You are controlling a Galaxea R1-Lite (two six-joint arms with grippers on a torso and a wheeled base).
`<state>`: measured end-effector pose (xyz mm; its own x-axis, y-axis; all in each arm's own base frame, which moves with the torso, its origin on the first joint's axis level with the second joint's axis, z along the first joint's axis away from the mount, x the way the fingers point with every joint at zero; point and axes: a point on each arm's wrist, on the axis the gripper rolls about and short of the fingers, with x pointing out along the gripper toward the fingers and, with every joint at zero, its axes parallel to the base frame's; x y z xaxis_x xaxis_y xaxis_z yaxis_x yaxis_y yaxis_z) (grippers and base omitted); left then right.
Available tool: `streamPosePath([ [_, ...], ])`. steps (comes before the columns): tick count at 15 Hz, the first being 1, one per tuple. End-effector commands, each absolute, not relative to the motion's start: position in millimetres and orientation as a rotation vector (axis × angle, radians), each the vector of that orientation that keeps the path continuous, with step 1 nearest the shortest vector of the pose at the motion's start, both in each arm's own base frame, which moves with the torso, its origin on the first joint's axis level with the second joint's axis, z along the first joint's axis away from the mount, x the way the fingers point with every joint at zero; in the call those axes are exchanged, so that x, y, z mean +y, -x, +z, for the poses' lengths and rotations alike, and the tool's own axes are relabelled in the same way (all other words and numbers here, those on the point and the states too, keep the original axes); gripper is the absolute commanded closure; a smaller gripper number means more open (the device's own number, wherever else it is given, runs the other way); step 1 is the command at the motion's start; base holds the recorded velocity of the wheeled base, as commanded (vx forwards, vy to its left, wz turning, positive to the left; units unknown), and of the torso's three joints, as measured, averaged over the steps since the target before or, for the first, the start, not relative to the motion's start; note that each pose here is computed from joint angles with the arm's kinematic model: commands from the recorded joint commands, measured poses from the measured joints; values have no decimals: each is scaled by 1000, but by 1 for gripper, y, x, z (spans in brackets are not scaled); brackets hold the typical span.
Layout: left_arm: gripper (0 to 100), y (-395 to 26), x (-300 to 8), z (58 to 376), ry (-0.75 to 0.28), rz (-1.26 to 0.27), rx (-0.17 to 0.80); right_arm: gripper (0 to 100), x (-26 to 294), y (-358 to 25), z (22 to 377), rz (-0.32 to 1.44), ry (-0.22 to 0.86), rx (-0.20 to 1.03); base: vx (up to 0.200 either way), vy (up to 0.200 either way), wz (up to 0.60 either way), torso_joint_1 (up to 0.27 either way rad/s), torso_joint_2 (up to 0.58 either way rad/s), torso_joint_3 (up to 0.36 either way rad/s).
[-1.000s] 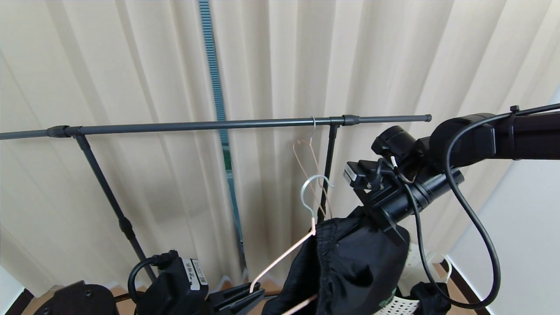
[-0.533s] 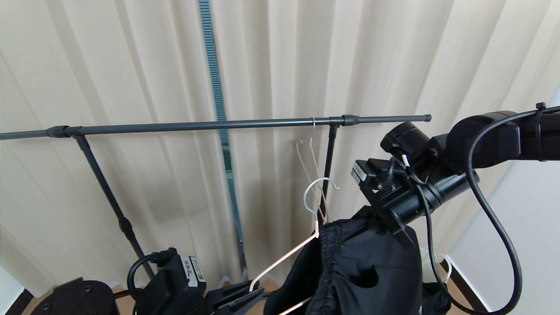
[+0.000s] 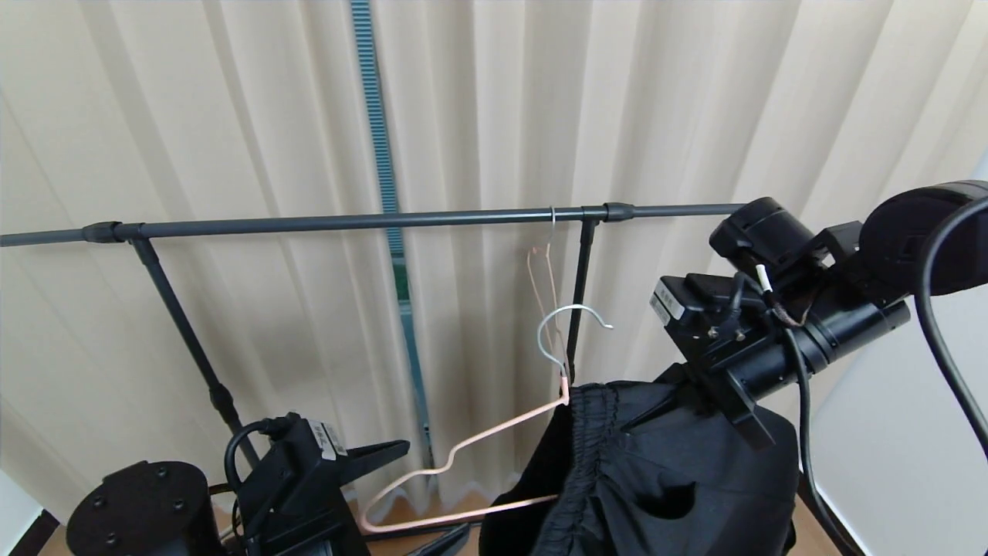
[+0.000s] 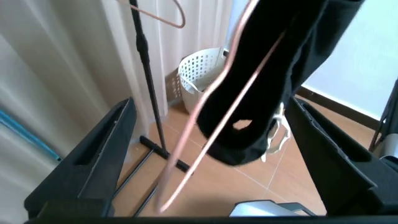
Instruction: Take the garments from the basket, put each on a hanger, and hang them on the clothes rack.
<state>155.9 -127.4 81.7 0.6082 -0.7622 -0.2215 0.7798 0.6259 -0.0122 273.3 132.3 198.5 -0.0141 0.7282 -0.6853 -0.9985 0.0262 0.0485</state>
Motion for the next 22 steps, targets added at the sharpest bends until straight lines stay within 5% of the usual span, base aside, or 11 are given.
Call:
streamPosePath([
  [1, 0, -164, -119, 77, -82, -853, 239, 100, 128, -262, 214, 1457, 570, 592, 0, 0, 0, 0, 0, 0],
  [10, 0, -179, -120, 47, -63, -878, 393, 100, 136, -228, 254, 1129, 715, 562, 0, 0, 0, 0, 0, 0],
  [16, 0, -195, -162, 35, 14, -677, 395, 100, 151, -205, 234, 1075, 577, 447, 0, 0, 0, 0, 0, 0],
  [22, 0, -205, -172, 28, 50, -640, 396, 100, 145, -195, 227, 1087, 568, 428, 0, 0, 0, 0, 0, 0],
])
